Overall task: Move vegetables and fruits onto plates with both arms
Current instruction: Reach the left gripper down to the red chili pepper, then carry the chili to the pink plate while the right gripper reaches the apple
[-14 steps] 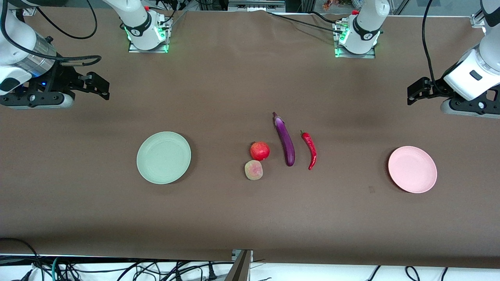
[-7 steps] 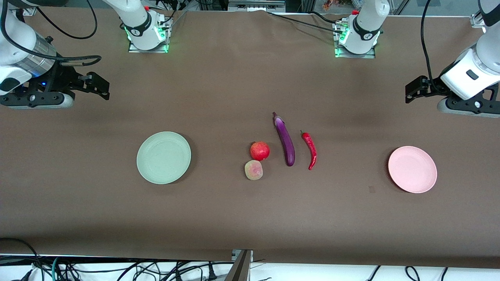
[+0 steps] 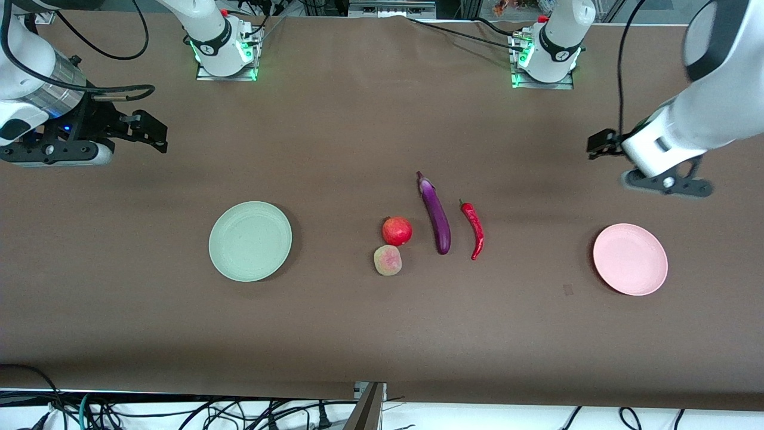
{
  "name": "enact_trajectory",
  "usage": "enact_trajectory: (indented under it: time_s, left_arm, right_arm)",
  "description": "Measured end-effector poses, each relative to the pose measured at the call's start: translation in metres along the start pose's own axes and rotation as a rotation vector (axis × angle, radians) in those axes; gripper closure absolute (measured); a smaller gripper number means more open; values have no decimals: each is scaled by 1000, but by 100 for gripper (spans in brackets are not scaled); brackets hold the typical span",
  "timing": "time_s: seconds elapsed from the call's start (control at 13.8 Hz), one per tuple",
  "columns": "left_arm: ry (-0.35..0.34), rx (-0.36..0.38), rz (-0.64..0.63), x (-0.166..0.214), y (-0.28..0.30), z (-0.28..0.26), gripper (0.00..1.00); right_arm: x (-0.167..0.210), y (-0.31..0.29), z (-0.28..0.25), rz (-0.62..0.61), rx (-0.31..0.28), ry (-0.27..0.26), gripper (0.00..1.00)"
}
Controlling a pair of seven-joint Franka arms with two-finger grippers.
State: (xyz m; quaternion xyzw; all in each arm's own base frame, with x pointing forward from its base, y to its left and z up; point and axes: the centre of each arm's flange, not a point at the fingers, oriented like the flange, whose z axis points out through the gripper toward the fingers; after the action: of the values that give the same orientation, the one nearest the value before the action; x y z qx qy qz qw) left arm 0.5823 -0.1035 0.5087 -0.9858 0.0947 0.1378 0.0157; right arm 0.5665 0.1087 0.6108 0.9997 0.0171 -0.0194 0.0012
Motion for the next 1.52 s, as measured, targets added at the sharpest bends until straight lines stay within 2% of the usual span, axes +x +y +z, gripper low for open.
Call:
enact_trajectory:
  time_s: [0.15,0.36,0.8,1.09,1.45,1.52]
  left_arm:
    - [14,7,-8,38,32,40,0]
    - [37,3,-109,84,59,98,0]
    - [95,-22,-274,132,91,193,0]
    - [151,-41,-333,124,141,260,0]
    - [106,-16,-324,97,167,312,0]
    - [109,-17,-325,96,167,314,7]
  right_arm:
    - [0,0,0,0,0,-2,0]
    - [0,2,1,4,0,-3,0]
    - [1,3,1,5,0,-3,0]
    - [10,4,16,9,-2,-16,0]
    - [32,0,60,9,-11,-76,0]
    - [37,-1,70,8,-14,-93,0]
